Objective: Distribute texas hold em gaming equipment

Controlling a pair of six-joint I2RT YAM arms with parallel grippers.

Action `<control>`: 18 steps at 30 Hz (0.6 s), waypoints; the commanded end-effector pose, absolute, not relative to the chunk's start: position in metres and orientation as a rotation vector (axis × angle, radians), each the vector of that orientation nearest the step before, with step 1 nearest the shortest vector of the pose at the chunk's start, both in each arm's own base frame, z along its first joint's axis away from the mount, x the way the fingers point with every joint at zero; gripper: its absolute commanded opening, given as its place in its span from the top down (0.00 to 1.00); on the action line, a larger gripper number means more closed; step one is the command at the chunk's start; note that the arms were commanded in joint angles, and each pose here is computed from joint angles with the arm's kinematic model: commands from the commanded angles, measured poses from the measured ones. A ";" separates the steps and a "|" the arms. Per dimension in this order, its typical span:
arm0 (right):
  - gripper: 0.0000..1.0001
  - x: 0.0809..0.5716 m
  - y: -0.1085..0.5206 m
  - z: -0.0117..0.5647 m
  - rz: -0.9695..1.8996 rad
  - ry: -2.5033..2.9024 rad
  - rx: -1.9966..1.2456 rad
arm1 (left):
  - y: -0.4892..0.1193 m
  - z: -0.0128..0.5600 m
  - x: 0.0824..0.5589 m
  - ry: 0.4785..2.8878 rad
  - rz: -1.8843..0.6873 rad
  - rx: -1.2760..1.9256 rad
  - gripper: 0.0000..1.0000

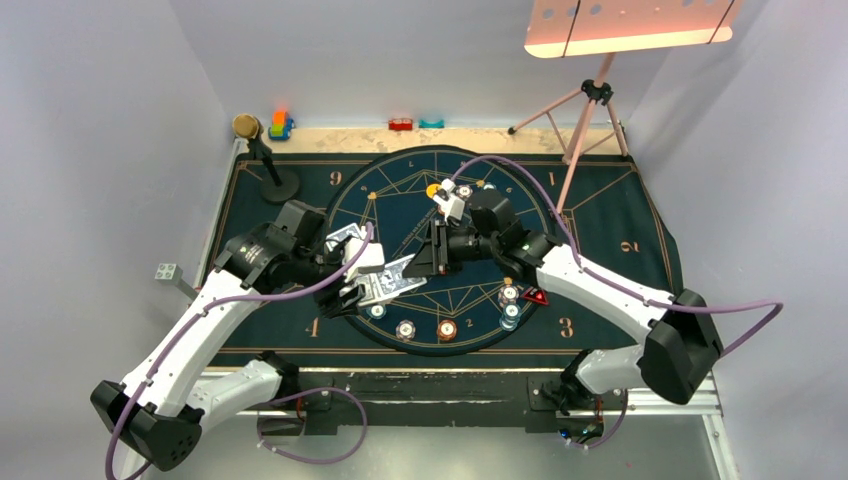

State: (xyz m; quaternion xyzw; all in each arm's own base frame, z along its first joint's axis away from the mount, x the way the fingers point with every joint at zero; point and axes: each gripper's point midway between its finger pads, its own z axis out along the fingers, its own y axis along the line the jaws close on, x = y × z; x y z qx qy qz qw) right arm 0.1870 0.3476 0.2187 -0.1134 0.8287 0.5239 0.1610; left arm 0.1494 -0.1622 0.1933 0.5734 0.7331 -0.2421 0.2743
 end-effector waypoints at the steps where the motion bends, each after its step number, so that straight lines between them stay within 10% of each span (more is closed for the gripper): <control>1: 0.71 0.194 0.339 0.239 1.466 2.301 -0.336 | -0.174 0.216 0.153 1.873 -0.680 1.512 1.00; 18: 1.00 0.294 0.277 0.249 1.326 2.251 -0.027 | -0.173 0.211 0.150 1.880 -0.688 1.511 1.00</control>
